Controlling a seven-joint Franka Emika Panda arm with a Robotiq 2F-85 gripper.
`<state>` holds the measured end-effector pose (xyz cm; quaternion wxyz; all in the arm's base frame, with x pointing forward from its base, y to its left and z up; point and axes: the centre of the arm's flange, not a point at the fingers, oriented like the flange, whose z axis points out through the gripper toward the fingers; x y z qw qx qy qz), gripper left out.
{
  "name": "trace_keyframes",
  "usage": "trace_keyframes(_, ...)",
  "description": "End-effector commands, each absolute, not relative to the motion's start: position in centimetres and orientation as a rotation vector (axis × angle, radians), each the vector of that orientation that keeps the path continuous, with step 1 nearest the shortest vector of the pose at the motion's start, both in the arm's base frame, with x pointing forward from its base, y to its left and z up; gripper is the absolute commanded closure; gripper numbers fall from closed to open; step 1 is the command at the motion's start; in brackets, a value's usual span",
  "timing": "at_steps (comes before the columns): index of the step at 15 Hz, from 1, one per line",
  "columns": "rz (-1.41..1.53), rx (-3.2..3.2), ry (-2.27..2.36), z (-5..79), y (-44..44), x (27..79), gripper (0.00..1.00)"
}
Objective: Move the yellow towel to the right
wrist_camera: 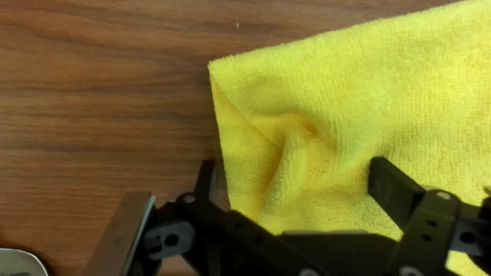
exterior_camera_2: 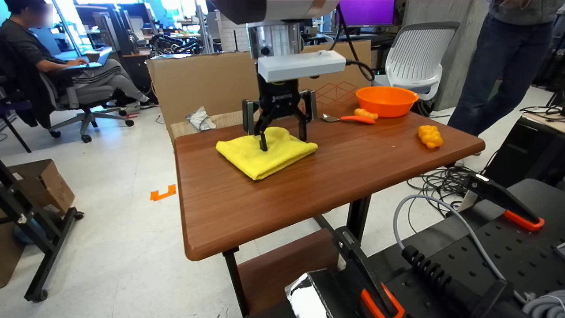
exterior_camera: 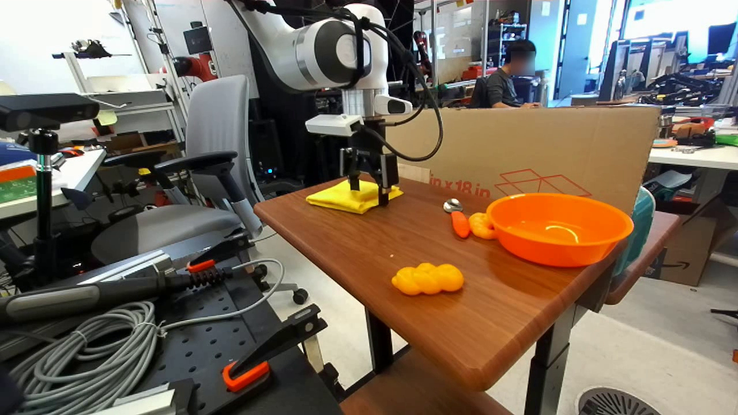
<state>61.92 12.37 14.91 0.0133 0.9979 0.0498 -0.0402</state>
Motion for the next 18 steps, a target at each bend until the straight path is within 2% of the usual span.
trace_keyframes(1, -0.158, 3.102, 0.114, 14.5, 12.3, 63.5, 0.0)
trace_keyframes(18, -0.156, 3.144, -0.05, 14.8, 7.0, 64.8, 0.0)
